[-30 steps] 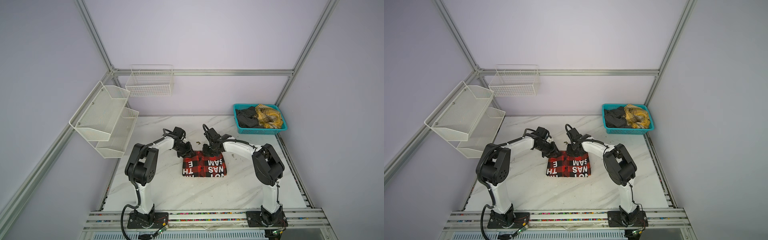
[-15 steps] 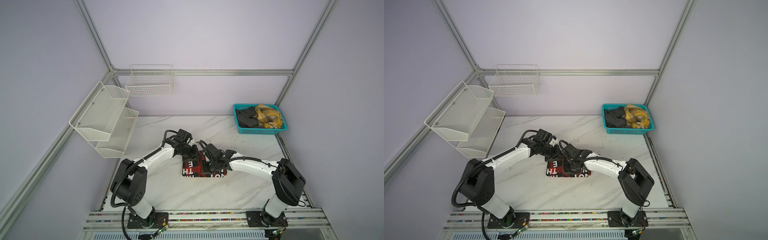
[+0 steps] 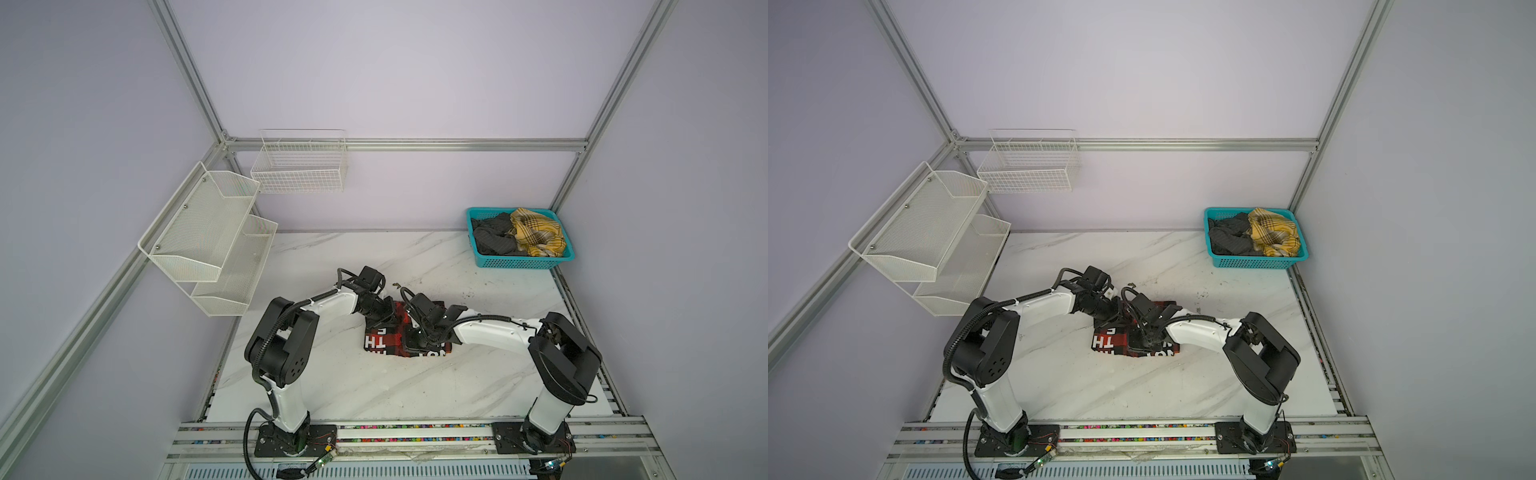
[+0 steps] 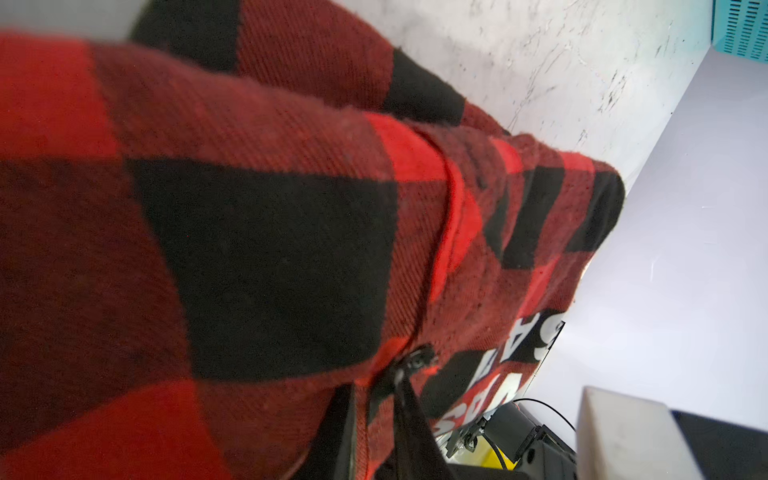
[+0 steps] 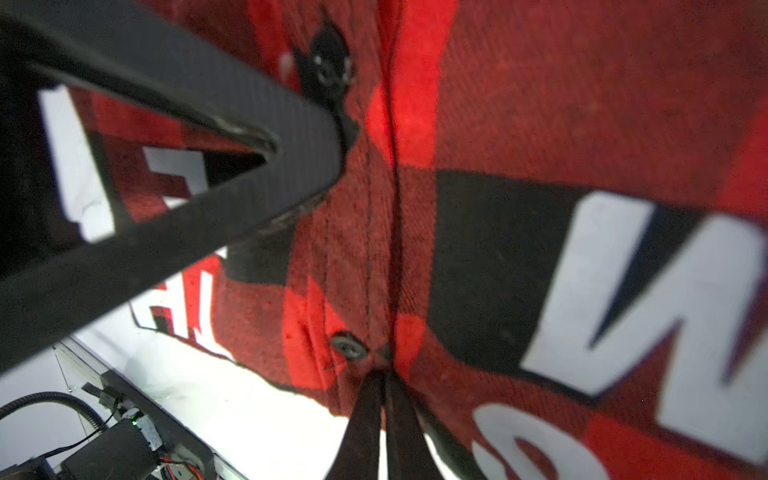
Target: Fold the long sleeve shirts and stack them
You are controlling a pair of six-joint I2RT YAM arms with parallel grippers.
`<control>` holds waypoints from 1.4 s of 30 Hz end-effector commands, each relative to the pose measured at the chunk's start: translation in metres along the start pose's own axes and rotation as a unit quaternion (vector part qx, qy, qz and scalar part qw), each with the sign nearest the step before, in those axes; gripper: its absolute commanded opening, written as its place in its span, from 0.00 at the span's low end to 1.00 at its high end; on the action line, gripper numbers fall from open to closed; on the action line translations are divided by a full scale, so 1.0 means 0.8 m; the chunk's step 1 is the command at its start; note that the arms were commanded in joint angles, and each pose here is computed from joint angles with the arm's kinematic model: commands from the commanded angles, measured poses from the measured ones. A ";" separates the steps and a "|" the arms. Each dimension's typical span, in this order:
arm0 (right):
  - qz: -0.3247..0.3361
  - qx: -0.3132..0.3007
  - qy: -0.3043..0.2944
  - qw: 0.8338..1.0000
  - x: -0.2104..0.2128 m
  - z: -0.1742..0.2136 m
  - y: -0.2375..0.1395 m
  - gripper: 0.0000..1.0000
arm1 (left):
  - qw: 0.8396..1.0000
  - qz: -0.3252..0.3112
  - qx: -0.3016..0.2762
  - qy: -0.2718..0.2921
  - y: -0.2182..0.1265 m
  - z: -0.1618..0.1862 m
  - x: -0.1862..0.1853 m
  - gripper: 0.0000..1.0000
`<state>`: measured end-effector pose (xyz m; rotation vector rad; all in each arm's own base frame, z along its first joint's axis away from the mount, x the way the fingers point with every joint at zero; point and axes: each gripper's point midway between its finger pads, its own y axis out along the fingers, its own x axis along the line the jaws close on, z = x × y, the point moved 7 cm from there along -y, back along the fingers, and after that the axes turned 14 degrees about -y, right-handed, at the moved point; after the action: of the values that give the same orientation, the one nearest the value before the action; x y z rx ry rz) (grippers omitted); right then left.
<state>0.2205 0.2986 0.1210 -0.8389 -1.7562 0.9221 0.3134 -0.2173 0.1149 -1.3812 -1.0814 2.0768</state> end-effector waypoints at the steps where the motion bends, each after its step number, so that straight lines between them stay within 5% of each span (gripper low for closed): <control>1: -0.010 -0.059 0.008 0.998 0.013 -0.026 -0.056 0.12 | 1.000 -0.006 0.002 -0.007 -0.004 0.006 0.007 0.21; 7: 0.015 -0.093 0.031 0.995 -0.030 -0.048 -0.101 0.16 | 0.995 0.058 -0.079 0.023 -0.120 0.007 -0.041 0.51; 13: 0.024 -0.079 0.035 0.996 -0.067 -0.053 -0.089 0.16 | 0.984 0.063 -0.165 0.006 -0.202 -0.005 0.029 0.65; 19: 0.043 -0.061 0.033 0.997 -0.097 -0.069 -0.068 0.15 | 0.986 0.113 -0.096 -0.079 -0.172 -0.013 0.100 0.71; 23: 0.059 -0.039 0.039 0.997 -0.120 -0.070 -0.048 0.14 | 0.982 0.122 -0.105 -0.097 -0.148 -0.012 0.125 0.88; 29: 0.066 -0.018 0.048 0.996 -0.143 -0.067 -0.022 0.13 | 0.981 0.113 -0.090 -0.128 -0.114 -0.022 0.148 0.99; 42: 0.087 0.030 0.075 0.993 -0.191 -0.050 0.028 0.10 | 0.986 0.084 -0.042 -0.139 -0.034 -0.028 0.168 1.00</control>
<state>0.3202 0.2034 0.0883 -0.9840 -1.6556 0.8630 0.2967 -0.0951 0.0972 -1.4966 -1.1538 2.4275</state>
